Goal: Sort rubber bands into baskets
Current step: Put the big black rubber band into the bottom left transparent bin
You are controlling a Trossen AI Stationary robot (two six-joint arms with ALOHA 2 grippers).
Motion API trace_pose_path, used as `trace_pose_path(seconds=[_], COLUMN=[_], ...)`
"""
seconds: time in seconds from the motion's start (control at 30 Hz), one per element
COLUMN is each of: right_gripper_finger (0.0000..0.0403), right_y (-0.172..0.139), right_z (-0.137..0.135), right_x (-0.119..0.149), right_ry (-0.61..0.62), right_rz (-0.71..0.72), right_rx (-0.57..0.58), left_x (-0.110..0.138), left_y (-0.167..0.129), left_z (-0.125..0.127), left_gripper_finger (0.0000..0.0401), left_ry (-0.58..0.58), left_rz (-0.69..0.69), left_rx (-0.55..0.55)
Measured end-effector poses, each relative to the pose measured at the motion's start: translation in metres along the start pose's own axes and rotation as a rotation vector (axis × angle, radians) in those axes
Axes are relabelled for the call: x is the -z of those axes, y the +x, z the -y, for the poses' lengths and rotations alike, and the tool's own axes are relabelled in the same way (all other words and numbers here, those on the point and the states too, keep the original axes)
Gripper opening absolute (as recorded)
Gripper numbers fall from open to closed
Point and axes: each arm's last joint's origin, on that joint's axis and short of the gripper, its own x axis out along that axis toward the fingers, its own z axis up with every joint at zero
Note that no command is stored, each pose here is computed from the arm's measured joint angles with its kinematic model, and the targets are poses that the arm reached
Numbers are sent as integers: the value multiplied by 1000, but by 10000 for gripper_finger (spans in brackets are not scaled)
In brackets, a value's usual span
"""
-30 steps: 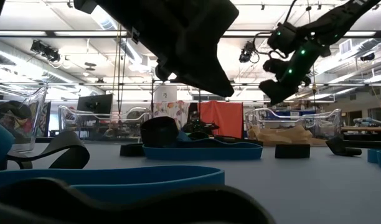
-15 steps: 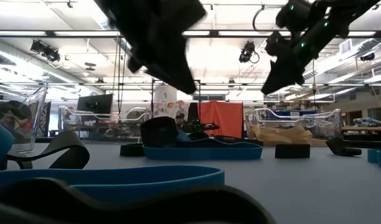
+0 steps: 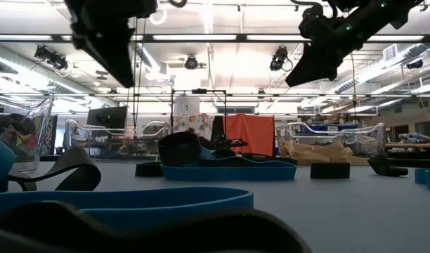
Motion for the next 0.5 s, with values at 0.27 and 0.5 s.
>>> trace_pose_path(seconds=[0.27,0.5], right_gripper_finger=[101,101], right_y=[0,0], right_z=[0,-1], right_x=[-3,-3], right_ry=[-1,2], right_rz=[31,24], right_rx=[-7,-47], left_x=[-6,-19], left_y=[-15,-20], left_z=[-56,-104], left_gripper_finger=[54,87], left_ry=[-59,-127], left_rz=[-181,-319], left_rx=[-147,-214])
